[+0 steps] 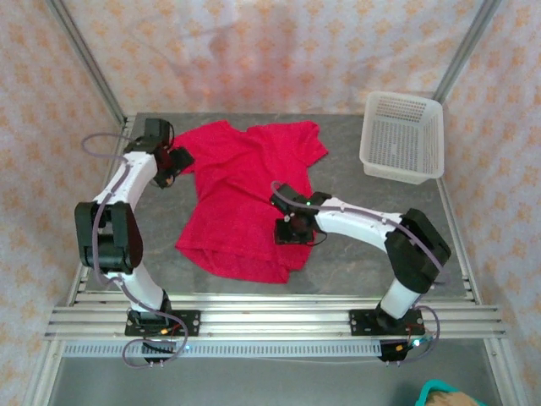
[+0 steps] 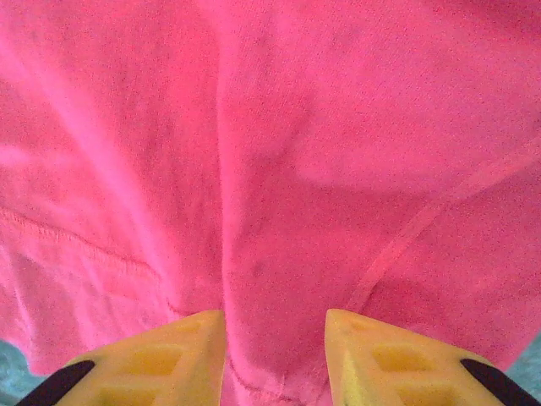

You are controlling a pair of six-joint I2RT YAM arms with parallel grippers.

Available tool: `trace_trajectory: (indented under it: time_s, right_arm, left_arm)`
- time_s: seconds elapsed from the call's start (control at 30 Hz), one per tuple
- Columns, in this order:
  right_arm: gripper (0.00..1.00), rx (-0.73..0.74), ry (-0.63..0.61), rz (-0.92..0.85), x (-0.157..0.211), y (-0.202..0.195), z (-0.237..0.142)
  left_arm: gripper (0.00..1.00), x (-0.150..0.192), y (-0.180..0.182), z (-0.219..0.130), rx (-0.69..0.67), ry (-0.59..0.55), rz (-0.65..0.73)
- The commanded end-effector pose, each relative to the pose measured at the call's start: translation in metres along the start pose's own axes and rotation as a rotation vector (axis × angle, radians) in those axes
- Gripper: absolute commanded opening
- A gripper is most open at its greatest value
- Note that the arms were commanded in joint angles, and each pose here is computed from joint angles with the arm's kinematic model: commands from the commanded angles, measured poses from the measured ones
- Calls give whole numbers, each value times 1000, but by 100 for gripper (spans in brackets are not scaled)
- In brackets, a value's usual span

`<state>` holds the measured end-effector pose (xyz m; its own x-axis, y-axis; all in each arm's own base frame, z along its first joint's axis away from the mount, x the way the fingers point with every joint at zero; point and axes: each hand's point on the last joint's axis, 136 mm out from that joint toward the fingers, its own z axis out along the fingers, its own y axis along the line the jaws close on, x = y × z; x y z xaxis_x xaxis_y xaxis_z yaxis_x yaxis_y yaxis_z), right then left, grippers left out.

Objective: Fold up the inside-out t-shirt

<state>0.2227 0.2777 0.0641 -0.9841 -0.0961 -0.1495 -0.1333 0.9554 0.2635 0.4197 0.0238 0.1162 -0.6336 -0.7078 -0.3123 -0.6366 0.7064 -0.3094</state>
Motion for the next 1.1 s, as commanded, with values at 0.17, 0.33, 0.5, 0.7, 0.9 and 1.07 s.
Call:
trace_trajectory:
  time_s: [0.17, 0.33, 0.5, 0.7, 0.9, 1.07]
  right_arm:
    - [38, 127, 5, 30, 22, -19, 9]
    - [41, 96, 26, 52, 32, -18, 12]
    - [41, 82, 49, 68, 41, -20, 23]
    - [9, 116, 43, 47, 40, -25, 19]
    - [0, 113, -8, -13, 38, -29, -21]
    - [0, 78, -42, -35, 58, -47, -50]
  left_arm:
    - [79, 7, 1, 44, -22, 79, 1]
    - [79, -10, -2, 58, -56, 67, -25]
    - [79, -30, -23, 69, -15, 53, -74]
    - [80, -60, -37, 107, -36, 38, -123]
    - [79, -90, -41, 147, -66, 67, -145]
    - [76, -111, -26, 177, -76, 102, -192]
